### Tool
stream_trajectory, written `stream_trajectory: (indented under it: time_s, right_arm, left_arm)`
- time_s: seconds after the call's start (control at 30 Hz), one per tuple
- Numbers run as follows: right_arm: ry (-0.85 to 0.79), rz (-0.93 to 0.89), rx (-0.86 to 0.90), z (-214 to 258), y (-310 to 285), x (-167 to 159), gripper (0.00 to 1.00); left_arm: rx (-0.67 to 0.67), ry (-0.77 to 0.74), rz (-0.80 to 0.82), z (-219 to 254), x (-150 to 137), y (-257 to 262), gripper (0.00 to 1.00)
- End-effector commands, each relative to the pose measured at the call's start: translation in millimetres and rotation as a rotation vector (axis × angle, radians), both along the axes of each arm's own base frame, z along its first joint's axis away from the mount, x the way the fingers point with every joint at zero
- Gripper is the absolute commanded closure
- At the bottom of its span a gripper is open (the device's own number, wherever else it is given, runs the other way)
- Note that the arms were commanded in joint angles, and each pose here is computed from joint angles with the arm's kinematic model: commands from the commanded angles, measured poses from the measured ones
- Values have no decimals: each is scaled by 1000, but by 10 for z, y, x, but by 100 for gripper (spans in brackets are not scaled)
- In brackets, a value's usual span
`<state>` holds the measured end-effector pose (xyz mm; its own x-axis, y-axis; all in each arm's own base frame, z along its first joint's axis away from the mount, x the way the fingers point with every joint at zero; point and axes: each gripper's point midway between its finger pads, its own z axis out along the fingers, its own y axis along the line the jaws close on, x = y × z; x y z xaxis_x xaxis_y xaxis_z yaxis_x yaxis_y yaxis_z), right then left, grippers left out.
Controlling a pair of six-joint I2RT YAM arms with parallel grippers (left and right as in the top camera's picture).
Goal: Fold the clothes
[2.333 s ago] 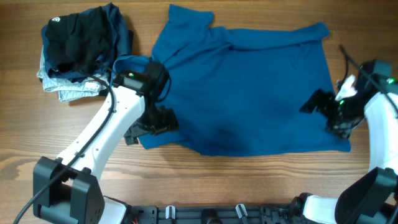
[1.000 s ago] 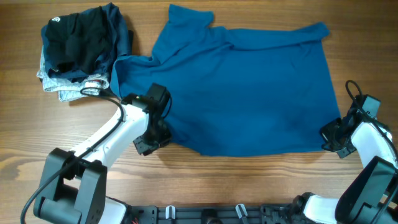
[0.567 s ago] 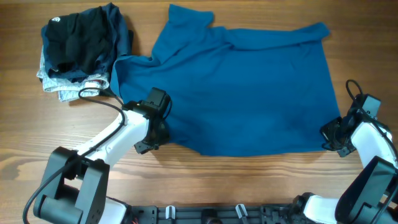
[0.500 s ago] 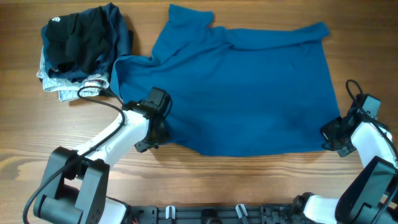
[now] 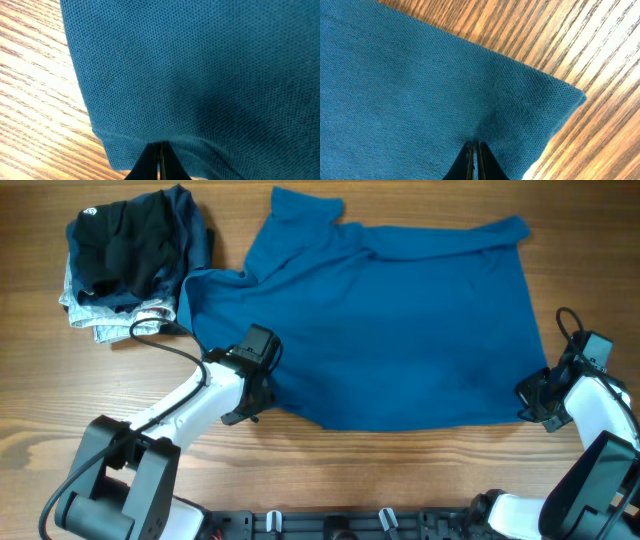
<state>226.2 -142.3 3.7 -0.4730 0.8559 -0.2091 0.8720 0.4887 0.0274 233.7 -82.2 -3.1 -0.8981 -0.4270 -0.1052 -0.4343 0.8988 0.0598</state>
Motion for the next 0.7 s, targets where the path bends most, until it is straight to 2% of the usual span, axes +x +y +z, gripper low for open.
stream_trajectory:
  time_s: [0.0, 0.07, 0.1, 0.13, 0.27, 0.3, 0.37, 0.43, 0.5, 0.67]
  right_arm:
    - [0, -8, -19, 19, -35, -30, 95]
    - [0, -9, -19, 19, -35, -30, 95]
    - [0, -8, -19, 19, -35, -30, 95]
    - [0, -8, -19, 19, -35, -30, 95]
    - [0, -8, -19, 19, -35, -30, 95]
    - [0, -8, -19, 19, -35, -30, 95]
    - [0, -9, -20, 19, -35, -28, 95]
    - [0, -9, -19, 19, -35, -29, 95]
    - [0, -8, -19, 19, -34, -29, 95]
    - [-5, -5, -10, 17, -18, -20, 95]
  left_arm:
    - [17, 13, -5, -36, -64, 29, 82]
    - [29, 1, -5, -33, -39, 47, 50]
    - [41, -7, -4, -31, -25, 67, 41]
    - [51, -15, -4, -36, -15, 85, 38]
    - [41, -27, -4, -159, -64, 100, 37]
    - [38, -29, -3, -182, -75, 101, 38]
    - [38, -30, -4, -186, -75, 102, 46]
    - [30, -45, -3, -183, -36, 83, 80]
    - [24, -54, -2, -182, -15, 70, 94]
    - [9, -66, -2, -16, 51, 28, 96]
